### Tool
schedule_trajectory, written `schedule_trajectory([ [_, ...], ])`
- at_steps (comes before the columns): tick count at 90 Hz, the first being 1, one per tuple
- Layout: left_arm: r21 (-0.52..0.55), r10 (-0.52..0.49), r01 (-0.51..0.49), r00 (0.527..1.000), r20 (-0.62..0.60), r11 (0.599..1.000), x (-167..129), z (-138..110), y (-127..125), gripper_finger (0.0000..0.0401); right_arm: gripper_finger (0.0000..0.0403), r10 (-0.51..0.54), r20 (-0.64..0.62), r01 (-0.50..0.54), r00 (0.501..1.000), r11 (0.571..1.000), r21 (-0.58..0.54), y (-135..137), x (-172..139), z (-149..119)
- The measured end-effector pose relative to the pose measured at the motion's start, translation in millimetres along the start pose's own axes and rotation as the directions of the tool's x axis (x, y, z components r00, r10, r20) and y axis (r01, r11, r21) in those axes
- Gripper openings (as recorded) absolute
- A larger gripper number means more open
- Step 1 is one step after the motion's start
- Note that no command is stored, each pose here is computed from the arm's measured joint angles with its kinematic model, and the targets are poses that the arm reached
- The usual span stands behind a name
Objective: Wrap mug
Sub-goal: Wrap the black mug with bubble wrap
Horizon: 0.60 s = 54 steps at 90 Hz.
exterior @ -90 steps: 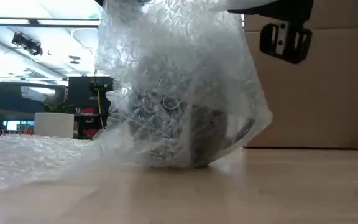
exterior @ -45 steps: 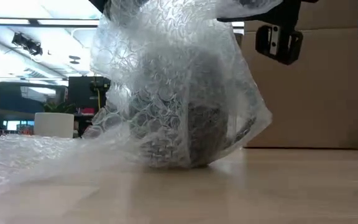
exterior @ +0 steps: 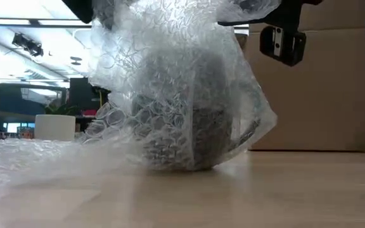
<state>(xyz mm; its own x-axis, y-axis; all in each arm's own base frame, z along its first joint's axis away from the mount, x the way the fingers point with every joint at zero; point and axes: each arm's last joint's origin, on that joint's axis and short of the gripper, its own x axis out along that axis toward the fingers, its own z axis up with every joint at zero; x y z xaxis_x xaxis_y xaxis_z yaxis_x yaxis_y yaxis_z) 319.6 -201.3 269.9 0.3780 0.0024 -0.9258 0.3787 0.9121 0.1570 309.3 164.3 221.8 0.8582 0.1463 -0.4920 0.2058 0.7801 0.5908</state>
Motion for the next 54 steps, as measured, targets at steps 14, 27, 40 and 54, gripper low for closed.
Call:
schedule_trajectory([
  [14,-0.015,-0.010,0.009,0.998,-0.067,1.000,-13.4,-4.0,-6.1,0.0106,0.0000,0.007,0.019,-0.007,1.000,1.000,0.011,-0.8,1.0,4.1],
  [27,-0.048,0.006,-0.014,0.989,-0.149,0.999,-29.6,-10.6,-12.8,0.0106,0.0000,0.013,0.027,-0.014,1.000,1.000,0.016,-0.5,1.2,5.4],
  [40,-0.048,0.087,-0.091,0.993,-0.079,0.995,-45.5,-6.1,-23.3,0.0106,0.0000,0.014,0.028,-0.015,1.000,1.000,0.018,-0.4,1.2,5.4],
  [54,0.063,0.246,-0.260,0.955,0.168,0.964,-54.0,10.1,-39.3,0.0106,0.0000,0.015,0.028,-0.015,1.000,1.000,0.018,-0.4,1.2,5.5],
])
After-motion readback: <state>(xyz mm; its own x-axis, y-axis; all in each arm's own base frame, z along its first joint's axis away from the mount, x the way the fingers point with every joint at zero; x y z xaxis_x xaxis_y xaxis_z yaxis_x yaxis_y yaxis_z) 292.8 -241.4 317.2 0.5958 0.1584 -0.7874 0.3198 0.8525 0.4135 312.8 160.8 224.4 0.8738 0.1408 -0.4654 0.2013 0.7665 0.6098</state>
